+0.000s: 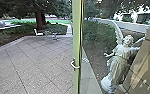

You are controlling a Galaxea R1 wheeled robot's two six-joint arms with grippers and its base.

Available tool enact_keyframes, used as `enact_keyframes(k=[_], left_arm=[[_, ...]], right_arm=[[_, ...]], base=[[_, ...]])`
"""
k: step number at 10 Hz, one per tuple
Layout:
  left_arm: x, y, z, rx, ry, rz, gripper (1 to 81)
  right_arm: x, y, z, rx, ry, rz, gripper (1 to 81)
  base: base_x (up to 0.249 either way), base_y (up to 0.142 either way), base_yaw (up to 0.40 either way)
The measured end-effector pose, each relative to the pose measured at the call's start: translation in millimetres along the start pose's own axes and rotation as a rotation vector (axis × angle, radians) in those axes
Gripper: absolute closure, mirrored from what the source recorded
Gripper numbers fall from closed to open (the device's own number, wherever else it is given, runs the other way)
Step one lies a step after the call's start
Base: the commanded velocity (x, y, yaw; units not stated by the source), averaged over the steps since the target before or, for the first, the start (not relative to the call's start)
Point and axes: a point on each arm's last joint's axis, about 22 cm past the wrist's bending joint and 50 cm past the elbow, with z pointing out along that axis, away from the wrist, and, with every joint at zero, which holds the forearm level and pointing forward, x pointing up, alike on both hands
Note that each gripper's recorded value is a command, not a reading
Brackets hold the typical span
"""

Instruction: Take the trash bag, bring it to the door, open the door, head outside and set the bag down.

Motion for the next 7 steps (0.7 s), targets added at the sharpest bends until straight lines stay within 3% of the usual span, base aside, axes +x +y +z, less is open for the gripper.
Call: enact_keyframes(k=[7], left_arm=[[1.3,-1.2,-0.5,0.001,0.001,0.000,81.1]], right_arm=[[0.7,0.2,-0.1,0.000,0.002,-0.001,1.0]], base=[[0.088,0.000,0.000]])
